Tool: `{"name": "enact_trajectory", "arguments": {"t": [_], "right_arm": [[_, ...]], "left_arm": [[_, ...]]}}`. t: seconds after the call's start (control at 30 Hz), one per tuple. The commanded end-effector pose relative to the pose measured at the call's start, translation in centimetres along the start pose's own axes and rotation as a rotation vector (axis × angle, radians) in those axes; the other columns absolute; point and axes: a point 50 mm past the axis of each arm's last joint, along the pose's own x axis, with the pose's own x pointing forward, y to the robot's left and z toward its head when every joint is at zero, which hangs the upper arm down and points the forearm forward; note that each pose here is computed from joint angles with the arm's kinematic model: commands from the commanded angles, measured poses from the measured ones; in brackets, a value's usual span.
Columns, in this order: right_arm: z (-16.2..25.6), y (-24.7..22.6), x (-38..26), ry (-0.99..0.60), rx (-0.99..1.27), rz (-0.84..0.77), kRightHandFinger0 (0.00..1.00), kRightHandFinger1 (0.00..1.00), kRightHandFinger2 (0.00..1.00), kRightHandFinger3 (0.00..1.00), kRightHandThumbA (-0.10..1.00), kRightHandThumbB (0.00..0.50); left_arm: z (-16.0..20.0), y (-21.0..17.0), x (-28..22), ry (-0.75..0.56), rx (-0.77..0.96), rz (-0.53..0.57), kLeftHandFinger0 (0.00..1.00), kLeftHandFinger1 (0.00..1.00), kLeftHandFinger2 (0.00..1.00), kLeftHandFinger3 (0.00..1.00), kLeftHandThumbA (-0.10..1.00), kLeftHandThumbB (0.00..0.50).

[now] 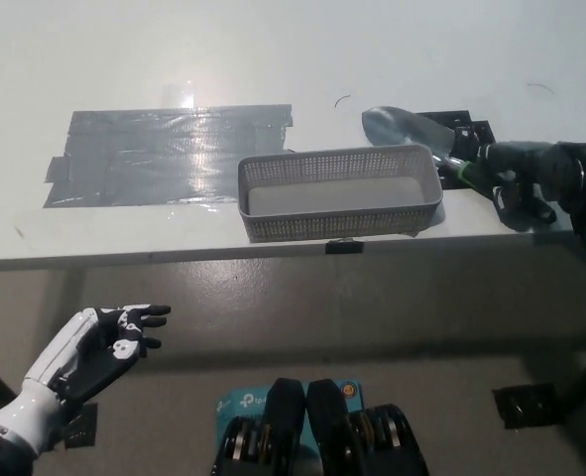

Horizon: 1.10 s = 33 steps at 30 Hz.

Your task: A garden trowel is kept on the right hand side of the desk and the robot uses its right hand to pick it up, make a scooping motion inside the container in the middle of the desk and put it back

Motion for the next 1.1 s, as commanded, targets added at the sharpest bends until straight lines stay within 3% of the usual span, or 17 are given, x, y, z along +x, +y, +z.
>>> {"name": "enact_trajectory", "arguments": {"t": [0.0,0.07,0.13,0.2,0.23,0.27,0.3,0.43,0.57,0.63,0.7,0.8,0.9,1.07], "right_arm": [[-0.6,-3.3,-0.6,0.088,0.034,-0.022,1.00,1.00,1.00,1.00,0.18,0.304],[-0.7,-3.2,-0.6,0.102,0.059,0.004,1.00,1.00,1.00,1.00,0.17,0.318],[-0.7,-3.2,-0.2,0.114,0.057,0.017,1.00,1.00,1.00,1.00,0.21,0.385],[-0.6,-3.4,-0.2,0.143,0.083,0.036,1.00,1.00,1.00,1.00,0.30,0.485],[-0.3,-3.5,-0.1,0.142,0.086,0.038,1.00,1.00,1.00,1.00,0.32,0.497],[-0.4,-3.6,-0.2,0.141,0.058,0.058,1.00,1.00,1.00,1.00,0.55,0.500],[-0.5,-3.8,-0.3,0.132,0.042,0.075,1.00,1.00,1.00,1.00,0.65,0.500],[-0.8,-4.2,-0.5,0.124,0.017,0.094,1.00,1.00,1.00,1.00,0.75,0.500],[-0.4,-4.5,-0.8,0.092,0.004,0.113,1.00,1.00,1.00,1.00,0.77,0.500],[0.1,-4.4,-0.7,0.073,0.031,0.124,1.00,1.00,1.00,1.00,0.69,0.500],[0.5,-3.8,-0.4,0.052,0.003,0.124,1.00,1.00,1.00,1.00,0.70,0.500],[0.6,-3.2,-0.2,0.028,0.155,0.181,1.00,1.00,1.00,1.00,0.57,0.500],[1.2,-2.9,0.0,-0.012,0.204,0.225,1.00,1.00,1.00,1.00,0.62,0.500],[1.2,-2.1,0.6,-0.040,0.366,0.323,1.00,1.00,1.00,1.00,0.58,0.500]], "left_arm": [[0.5,0.5,-0.4,-0.052,0.001,-0.016,0.70,0.77,0.72,0.65,0.82,0.000],[0.3,0.6,-0.6,-0.056,0.002,-0.017,0.70,0.77,0.72,0.65,0.84,0.000],[0.2,0.7,-0.8,-0.058,0.009,-0.011,0.69,0.77,0.71,0.62,0.86,0.000],[0.1,0.8,-1.1,-0.055,0.007,-0.001,0.69,0.77,0.70,0.60,0.88,0.000],[0.0,0.8,-1.3,-0.055,0.005,0.005,0.68,0.77,0.69,0.60,0.89,0.000],[0.0,0.9,-1.4,-0.050,0.002,0.005,0.69,0.76,0.68,0.59,0.91,0.003],[0.0,0.9,-1.5,-0.048,0.002,0.006,0.69,0.76,0.68,0.58,0.91,0.000],[0.1,0.8,-1.3,-0.043,0.000,0.000,0.70,0.76,0.67,0.57,0.89,0.012],[0.2,0.6,-1.2,-0.040,-0.002,-0.007,0.69,0.74,0.66,0.55,0.89,0.000],[0.2,0.6,-1.1,-0.042,-0.006,-0.010,0.70,0.74,0.67,0.55,0.89,0.000],[0.2,0.6,-1.0,-0.045,-0.011,-0.015,0.70,0.74,0.66,0.56,0.89,0.000],[0.2,0.5,-1.1,-0.045,-0.013,-0.017,0.70,0.73,0.65,0.56,0.91,0.000],[0.3,0.6,-1.2,-0.055,-0.009,-0.019,0.69,0.71,0.63,0.55,0.92,0.007],[0.3,0.7,-1.2,-0.035,-0.010,-0.019,0.72,0.70,0.62,0.54,0.92,0.010]]}}
